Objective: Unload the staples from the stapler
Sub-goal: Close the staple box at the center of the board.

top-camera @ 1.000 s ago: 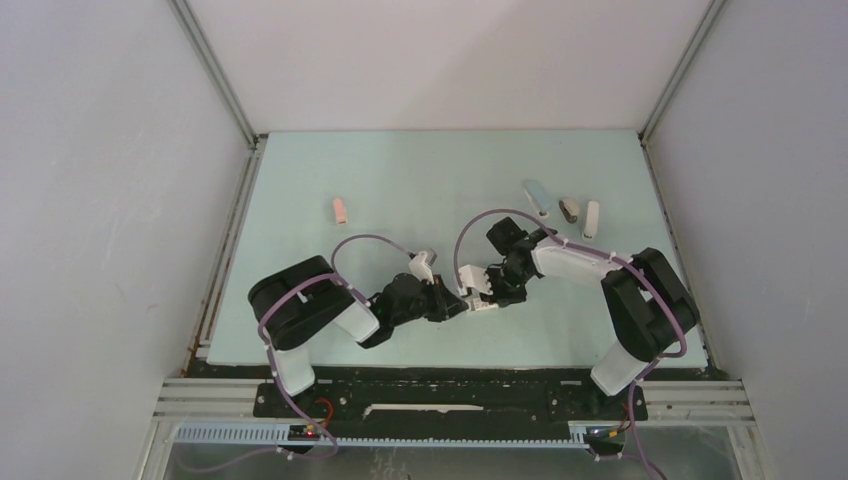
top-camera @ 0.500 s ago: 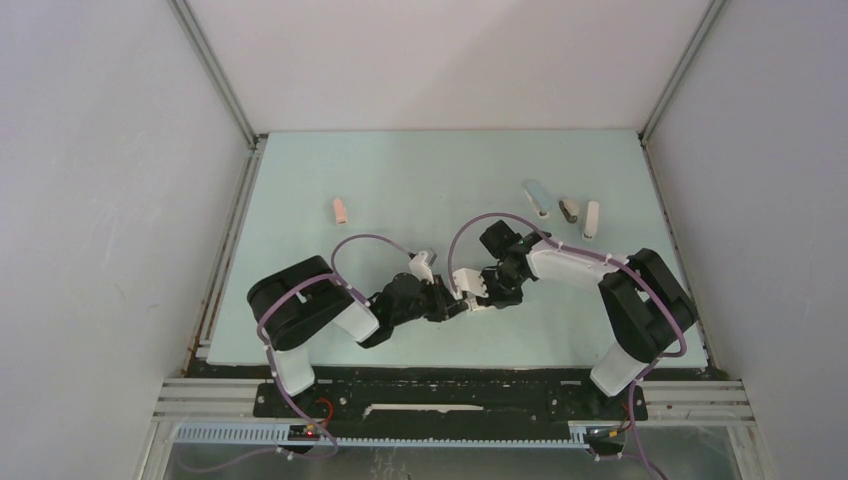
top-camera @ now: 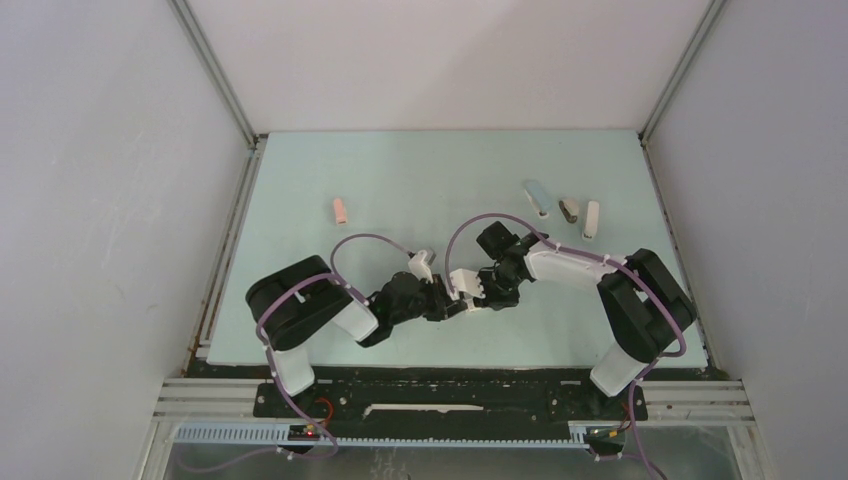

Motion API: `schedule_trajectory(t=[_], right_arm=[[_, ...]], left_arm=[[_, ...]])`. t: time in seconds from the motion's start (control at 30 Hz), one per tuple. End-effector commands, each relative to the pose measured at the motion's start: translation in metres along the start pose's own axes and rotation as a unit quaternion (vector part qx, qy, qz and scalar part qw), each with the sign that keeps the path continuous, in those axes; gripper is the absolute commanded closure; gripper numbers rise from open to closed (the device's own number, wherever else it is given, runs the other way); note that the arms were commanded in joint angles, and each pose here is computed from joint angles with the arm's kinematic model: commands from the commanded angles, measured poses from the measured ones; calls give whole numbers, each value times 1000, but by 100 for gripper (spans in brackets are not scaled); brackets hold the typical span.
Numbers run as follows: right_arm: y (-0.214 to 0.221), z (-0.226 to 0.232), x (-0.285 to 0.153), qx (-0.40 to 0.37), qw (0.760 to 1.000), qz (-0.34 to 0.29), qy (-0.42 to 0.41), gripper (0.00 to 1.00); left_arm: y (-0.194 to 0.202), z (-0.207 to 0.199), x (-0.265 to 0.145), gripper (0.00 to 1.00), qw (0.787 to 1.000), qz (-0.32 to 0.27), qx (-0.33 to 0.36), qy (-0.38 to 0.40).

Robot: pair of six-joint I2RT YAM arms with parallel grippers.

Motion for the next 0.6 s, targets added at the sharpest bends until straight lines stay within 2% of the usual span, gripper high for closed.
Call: schedule_trajectory(t=[0.0, 0.27, 0.4, 0.47, 0.57], right_arm=[[-9, 1, 11, 7, 999, -32, -18, 68], [-2, -1, 5, 19, 999, -37, -16, 68], [-3, -1, 7, 17, 999, -36, -18, 68], [-3, 0, 7, 17, 999, -36, -19, 68], [-3, 0, 6, 17, 999, -35, -18, 67]], left_arm=[[-15, -18, -4, 84, 999, -22, -3, 37], [-20, -13, -17, 72, 999, -39, 2, 35], [-20, -8, -23, 70, 998, -46, 6, 30], [-18, -3, -26, 72, 999, -47, 6, 21], [-13, 5, -26, 83, 999, -39, 4, 10]])
Point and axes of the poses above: each gripper's point midway between its finger pads, its own x axis out along the fingers, its own z axis along the line the jaws close on, y = z × x, the point moved 4 cm from there along -x, back along the fingers, and after that the axes turned 1 degree about -x, right-handed, at the moved point
